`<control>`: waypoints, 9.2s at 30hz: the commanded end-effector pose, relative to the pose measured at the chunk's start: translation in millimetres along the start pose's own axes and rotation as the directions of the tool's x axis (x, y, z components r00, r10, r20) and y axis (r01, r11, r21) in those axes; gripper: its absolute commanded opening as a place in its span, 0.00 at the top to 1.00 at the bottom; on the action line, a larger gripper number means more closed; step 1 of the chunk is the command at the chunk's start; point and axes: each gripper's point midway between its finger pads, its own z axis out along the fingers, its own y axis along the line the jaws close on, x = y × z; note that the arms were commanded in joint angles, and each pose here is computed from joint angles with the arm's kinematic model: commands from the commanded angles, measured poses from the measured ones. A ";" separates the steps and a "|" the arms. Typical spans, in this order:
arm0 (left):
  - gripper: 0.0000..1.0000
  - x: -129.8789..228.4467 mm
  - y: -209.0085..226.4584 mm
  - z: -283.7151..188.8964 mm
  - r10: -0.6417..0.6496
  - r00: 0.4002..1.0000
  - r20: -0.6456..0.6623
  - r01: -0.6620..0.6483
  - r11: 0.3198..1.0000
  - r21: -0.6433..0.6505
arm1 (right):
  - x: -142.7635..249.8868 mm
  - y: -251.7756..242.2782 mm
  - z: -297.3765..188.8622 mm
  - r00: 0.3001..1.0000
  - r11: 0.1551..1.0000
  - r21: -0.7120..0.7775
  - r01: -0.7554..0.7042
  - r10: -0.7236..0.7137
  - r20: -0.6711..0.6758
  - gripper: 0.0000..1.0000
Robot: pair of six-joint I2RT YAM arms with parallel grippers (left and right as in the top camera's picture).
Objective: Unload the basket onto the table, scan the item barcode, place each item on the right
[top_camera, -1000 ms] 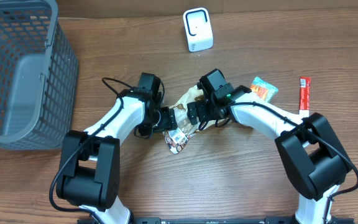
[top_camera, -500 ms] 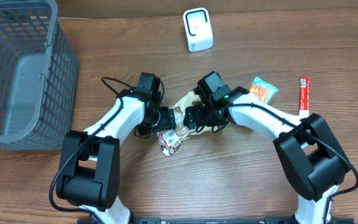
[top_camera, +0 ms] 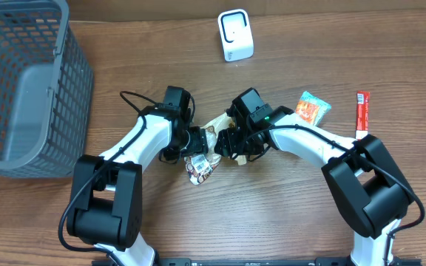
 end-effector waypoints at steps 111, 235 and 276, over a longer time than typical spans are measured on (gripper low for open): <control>0.00 -89.6 113.2 -110.2 0.010 0.986 0.167 0.030 0.972 -0.232 | -91.1 114.7 -281.1 0.800 0.920 0.150 0.361 -0.389 0.456 0.97; 0.00 -89.6 113.2 -110.2 0.010 0.986 0.167 0.030 0.972 -0.232 | -305.0 -8.5 -110.5 0.505 0.305 0.949 0.083 -0.834 0.223 0.96; 0.00 -89.6 113.2 -110.2 0.010 0.986 0.167 0.030 0.972 -0.232 | -82.2 -259.0 -371.3 0.748 0.647 0.431 -0.628 0.349 0.565 0.96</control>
